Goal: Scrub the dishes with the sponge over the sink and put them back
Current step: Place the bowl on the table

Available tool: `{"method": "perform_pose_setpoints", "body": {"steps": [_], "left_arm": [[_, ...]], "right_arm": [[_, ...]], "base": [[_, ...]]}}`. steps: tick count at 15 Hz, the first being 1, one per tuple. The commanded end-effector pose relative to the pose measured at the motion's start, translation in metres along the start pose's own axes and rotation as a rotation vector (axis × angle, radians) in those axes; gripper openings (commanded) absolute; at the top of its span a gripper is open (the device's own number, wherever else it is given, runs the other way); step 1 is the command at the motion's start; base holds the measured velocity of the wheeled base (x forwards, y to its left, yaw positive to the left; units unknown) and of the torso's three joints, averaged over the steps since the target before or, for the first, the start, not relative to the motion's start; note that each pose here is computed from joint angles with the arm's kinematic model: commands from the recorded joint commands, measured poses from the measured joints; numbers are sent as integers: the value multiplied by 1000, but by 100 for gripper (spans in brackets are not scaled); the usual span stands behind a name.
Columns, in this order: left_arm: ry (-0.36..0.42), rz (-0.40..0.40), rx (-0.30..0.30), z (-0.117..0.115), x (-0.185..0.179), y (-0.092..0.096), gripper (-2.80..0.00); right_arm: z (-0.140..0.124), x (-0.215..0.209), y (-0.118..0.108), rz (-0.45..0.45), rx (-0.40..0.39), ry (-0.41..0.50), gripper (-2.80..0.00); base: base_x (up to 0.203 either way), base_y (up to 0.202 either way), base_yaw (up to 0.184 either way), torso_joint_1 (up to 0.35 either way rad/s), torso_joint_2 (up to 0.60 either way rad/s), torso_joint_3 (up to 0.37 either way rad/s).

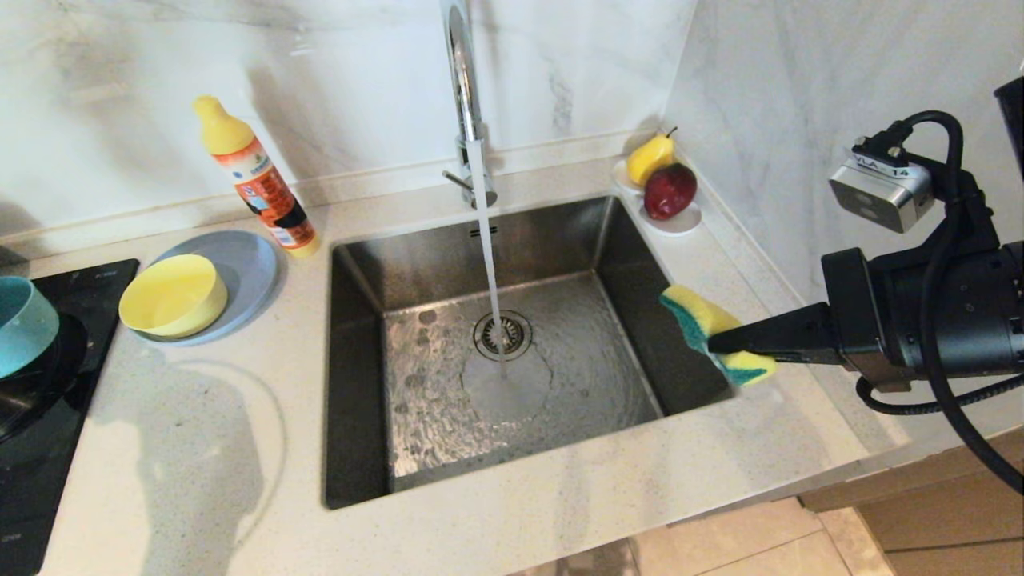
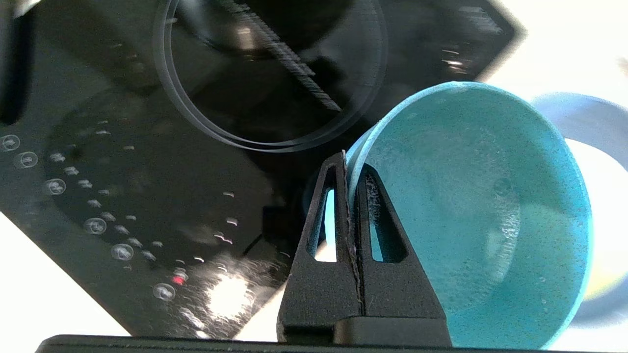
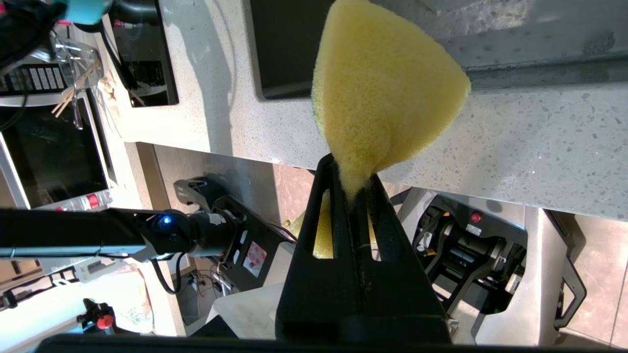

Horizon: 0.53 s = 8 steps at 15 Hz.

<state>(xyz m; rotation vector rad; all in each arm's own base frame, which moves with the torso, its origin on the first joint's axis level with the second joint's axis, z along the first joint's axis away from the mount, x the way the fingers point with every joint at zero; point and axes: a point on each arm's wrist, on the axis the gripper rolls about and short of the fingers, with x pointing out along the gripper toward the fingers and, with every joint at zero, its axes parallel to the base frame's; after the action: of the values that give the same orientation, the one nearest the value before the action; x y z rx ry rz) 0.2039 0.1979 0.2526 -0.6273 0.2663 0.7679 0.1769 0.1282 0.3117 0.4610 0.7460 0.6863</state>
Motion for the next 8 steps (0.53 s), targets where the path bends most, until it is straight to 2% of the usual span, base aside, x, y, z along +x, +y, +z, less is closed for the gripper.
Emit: {"method": "perform_pose_setpoints", "body": {"steps": [1, 4, 8], "left_arm": [[24, 41, -22, -2, 29, 14, -280], [-2, 45, -27, -3, 56, 24, -280], [-49, 15, -21, 0, 83, 26, -280]], "right_arm": [[0, 1, -1, -2, 4, 7, -280], [-1, 4, -2, -6, 7, 13, -280], [-1, 6, -2, -9, 9, 19, -280]], "base": [[0, 0, 0, 0, 0, 0], [0, 0, 0, 0, 0, 0], [0, 0, 0, 0, 0, 0]]}}
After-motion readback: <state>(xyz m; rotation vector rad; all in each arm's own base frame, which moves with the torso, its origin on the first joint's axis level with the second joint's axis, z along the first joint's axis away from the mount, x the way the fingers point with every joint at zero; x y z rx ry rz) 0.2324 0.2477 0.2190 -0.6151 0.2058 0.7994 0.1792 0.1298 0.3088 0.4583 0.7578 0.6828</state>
